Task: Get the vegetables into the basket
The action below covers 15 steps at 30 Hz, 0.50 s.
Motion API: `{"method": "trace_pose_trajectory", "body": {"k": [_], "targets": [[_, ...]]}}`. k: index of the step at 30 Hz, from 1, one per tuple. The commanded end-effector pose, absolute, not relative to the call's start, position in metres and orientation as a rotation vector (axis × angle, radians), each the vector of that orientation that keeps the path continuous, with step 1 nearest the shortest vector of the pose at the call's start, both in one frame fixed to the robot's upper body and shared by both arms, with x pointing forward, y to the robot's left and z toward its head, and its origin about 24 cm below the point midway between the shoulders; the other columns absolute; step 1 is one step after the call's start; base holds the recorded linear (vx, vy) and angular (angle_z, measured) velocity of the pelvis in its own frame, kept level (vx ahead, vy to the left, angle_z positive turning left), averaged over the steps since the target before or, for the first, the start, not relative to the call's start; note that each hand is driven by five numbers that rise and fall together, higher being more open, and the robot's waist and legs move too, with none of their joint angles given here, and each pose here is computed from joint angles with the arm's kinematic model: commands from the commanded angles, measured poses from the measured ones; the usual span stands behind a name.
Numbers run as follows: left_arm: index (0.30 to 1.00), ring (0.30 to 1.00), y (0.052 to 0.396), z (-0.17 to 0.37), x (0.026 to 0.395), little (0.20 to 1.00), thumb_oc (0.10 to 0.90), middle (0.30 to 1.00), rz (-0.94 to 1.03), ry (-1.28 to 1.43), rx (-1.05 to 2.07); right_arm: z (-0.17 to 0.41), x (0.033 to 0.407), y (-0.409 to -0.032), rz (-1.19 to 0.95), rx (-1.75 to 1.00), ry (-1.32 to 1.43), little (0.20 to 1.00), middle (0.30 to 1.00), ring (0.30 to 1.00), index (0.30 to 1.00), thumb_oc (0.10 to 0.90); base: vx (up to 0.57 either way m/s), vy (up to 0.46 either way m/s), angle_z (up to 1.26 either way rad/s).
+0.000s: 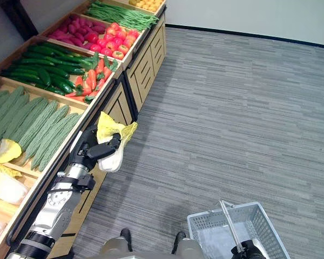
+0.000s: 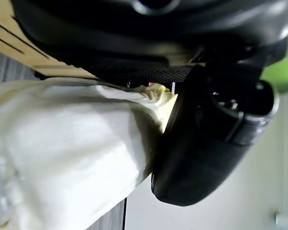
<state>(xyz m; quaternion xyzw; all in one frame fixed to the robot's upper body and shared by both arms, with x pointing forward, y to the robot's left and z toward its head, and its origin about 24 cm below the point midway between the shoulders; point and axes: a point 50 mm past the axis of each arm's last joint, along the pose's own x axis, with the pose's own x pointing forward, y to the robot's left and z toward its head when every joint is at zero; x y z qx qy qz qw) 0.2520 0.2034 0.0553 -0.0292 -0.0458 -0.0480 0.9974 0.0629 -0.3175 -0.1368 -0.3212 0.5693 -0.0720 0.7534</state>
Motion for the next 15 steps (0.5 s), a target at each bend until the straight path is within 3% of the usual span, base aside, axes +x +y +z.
{"method": "trace_pose_trajectory", "body": {"k": [1, 15], "targets": [[0.3, 0.3, 0.197, 0.124, 0.265, 0.3, 0.4, 0.3, -0.129, -0.441, -0.091, -0.118, 0.071, -0.35, -0.241, -0.792, 1.195, 0.3, 0.3, 0.3, 0.3, 0.4, 0.04, 0.068, -0.5], [0.3, 0.3, 0.196, 0.123, 0.261, 0.3, 0.4, 0.3, -0.227, -0.41, -0.014, -0.085, 0.077, -0.397, -0.369, -0.876, 1.195, 0.3, 0.3, 0.3, 0.3, 0.4, 0.07, 0.104, -0.25]]}}
